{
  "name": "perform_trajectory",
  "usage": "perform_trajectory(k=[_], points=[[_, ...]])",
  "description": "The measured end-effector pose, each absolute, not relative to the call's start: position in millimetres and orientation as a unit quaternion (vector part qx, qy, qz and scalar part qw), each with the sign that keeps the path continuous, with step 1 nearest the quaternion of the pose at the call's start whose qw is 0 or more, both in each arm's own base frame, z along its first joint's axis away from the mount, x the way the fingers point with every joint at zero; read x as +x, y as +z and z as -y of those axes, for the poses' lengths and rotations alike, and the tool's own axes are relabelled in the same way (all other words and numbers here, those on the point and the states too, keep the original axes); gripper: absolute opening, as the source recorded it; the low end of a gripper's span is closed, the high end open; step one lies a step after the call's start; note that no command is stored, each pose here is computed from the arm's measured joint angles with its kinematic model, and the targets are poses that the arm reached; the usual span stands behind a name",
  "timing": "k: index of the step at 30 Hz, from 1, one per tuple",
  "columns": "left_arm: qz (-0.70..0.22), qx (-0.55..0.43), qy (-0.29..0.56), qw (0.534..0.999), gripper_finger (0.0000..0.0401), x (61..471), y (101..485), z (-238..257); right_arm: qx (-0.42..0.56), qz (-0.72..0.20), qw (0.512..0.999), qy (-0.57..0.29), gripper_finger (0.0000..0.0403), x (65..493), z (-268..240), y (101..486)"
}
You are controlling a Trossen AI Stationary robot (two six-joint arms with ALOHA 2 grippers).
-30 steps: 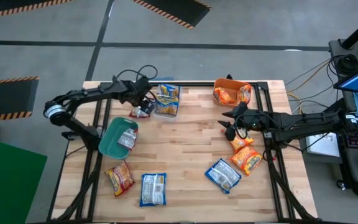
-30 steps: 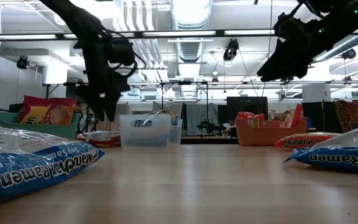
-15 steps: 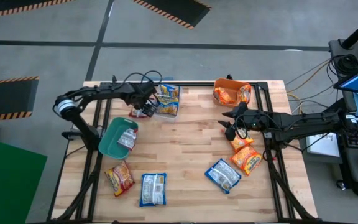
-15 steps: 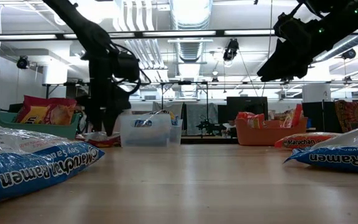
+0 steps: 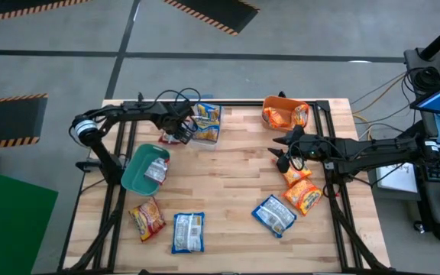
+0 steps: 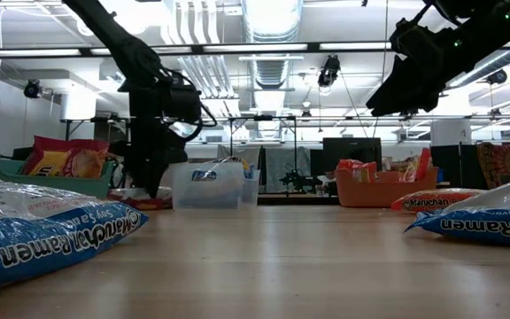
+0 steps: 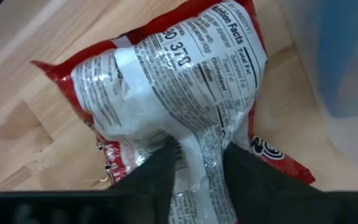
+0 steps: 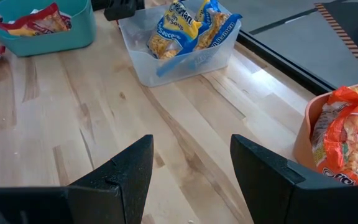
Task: Sort Maruchan noodles
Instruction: Put the red noodle pack into the blue bin
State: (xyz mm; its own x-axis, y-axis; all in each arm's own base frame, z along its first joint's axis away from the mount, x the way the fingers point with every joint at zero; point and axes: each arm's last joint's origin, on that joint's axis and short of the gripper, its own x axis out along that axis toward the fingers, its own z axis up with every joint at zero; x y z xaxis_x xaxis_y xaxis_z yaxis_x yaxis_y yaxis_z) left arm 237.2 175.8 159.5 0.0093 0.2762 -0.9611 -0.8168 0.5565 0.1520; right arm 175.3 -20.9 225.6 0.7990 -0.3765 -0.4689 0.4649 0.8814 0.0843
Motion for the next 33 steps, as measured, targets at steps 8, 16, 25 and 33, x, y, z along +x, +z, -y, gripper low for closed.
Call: perform_trajectory(k=[8,16,25,33], points=[[-0.566,-0.226,0.411,0.678,0.0008,235,167,-175,0.099,-0.225,0.943,-0.223,0.0203,175,21,226],[-0.513,-0.189,0.434,0.716,0.0,223,208,-169,0.104,-0.224,0.943,-0.224,0.0203,175,21,226],[-0.371,-0.144,0.42,0.816,0.0,199,282,-143,0.107,-0.22,0.944,-0.224,0.0203,176,21,226],[-0.208,-0.141,0.241,0.938,0.0,207,325,-101,0.108,-0.207,0.948,-0.217,0.0203,177,20,229]])
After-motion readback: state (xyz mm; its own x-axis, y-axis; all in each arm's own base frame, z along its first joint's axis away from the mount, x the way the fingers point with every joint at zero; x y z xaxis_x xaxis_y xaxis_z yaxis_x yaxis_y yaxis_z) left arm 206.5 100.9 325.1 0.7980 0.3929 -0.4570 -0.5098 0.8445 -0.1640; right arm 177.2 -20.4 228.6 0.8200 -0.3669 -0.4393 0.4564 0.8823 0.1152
